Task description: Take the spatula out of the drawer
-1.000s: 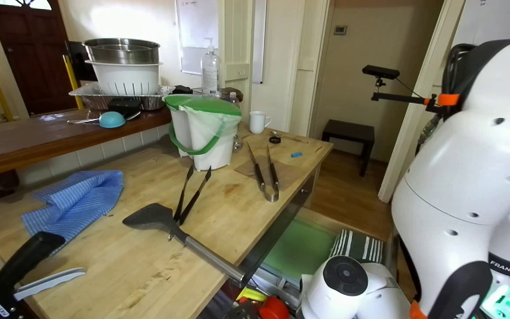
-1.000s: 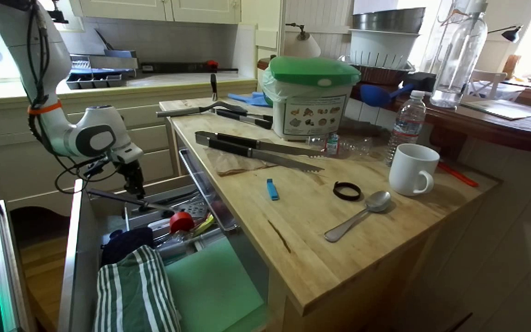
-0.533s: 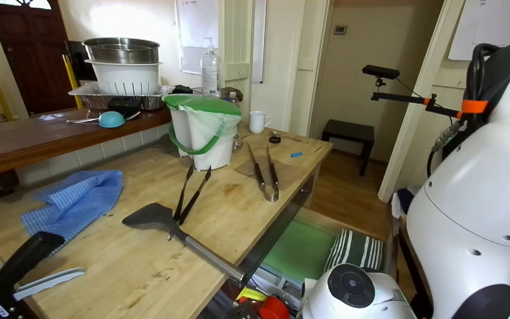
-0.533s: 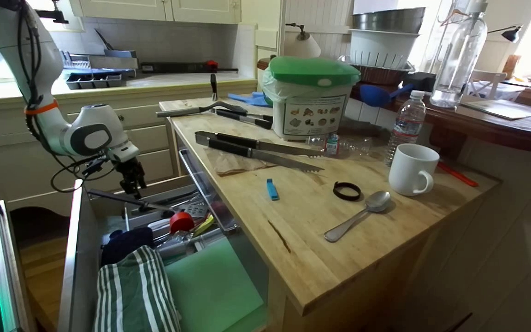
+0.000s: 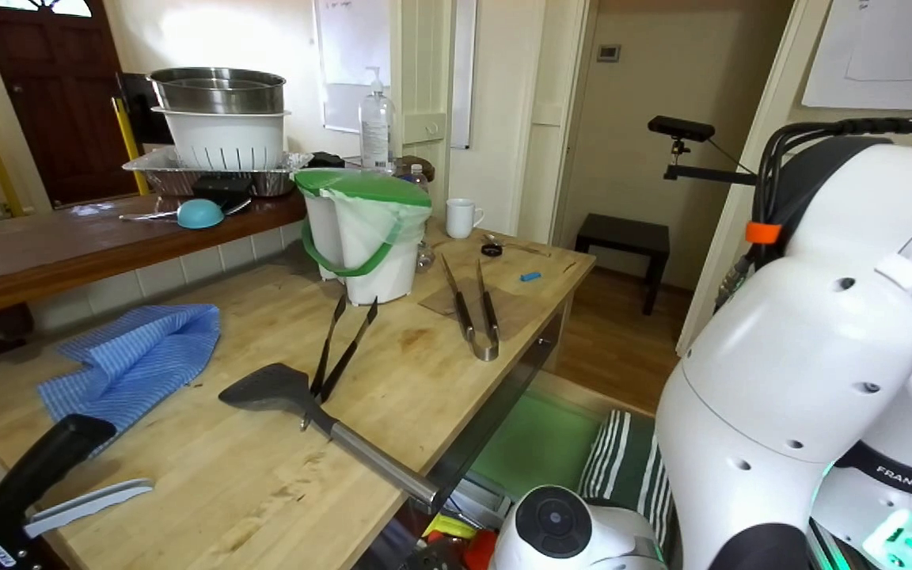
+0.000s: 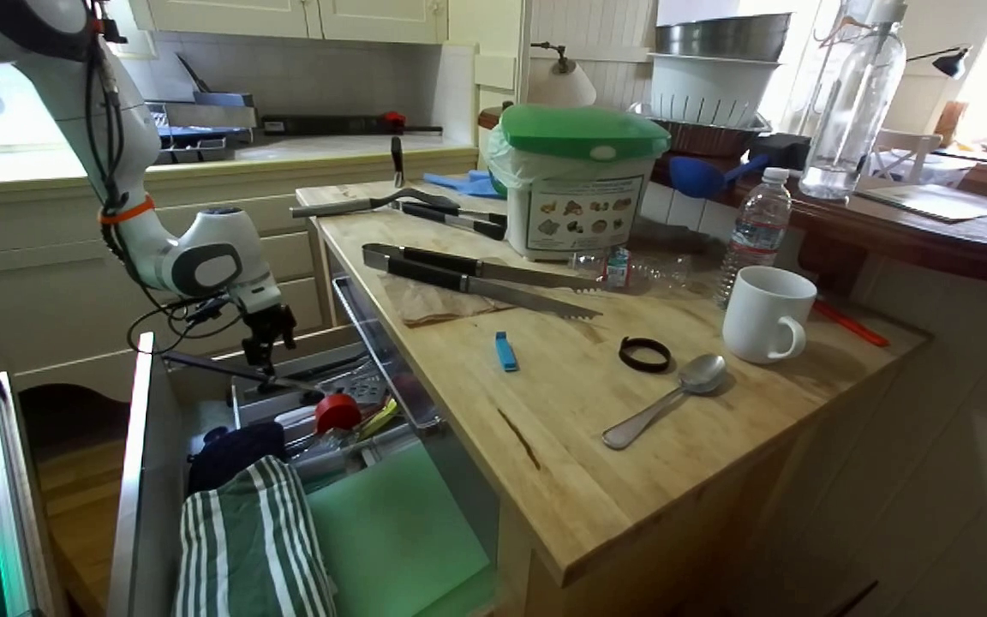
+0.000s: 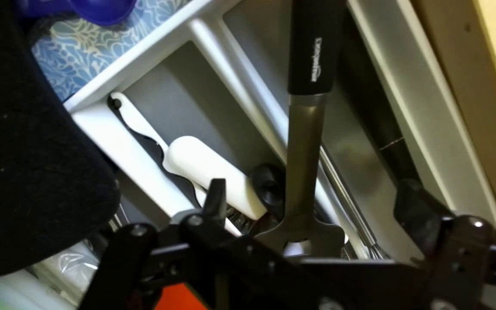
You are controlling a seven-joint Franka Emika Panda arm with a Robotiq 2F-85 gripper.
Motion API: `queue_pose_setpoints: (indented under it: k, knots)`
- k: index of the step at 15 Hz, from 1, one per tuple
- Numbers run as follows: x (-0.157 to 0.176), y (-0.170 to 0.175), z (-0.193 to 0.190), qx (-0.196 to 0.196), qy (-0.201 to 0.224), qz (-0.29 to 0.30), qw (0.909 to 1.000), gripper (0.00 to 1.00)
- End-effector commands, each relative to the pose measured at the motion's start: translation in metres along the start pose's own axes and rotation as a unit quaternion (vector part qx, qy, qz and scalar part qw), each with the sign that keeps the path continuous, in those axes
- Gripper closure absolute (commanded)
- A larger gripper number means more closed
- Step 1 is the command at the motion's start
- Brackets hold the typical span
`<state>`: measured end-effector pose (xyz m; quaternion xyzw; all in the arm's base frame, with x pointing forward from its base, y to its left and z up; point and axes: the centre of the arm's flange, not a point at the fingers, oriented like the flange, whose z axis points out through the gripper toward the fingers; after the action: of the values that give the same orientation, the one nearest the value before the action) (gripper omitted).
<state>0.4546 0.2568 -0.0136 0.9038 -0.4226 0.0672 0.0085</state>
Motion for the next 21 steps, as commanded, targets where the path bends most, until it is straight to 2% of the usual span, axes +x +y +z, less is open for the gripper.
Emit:
queue_pose_setpoints:
  k: [1,5,10,11,13,15,19,21]
  knots:
    - [-0.004,-0.029,0.036,-0.015,-0.007,0.083,0.9964,0.0]
    - [-0.007,-0.031,0.057,-0.031,-0.011,0.132,0.9907,0.0]
    - [0.008,-0.03,0.083,-0.058,-0.02,0.125,0.9902,0.01]
    - [0.009,-0.034,0.088,-0.064,-0.023,0.122,0.9902,0.06]
    - [0.01,-0.04,0.095,-0.077,-0.026,0.113,0.9903,0.3]
    - [0.009,-0.045,0.098,-0.086,-0.025,0.102,0.9908,0.47]
    - [0.008,-0.043,0.094,-0.111,-0.019,0.084,0.9901,0.74]
    - [0.008,-0.037,0.084,-0.109,-0.015,0.08,0.9907,0.87]
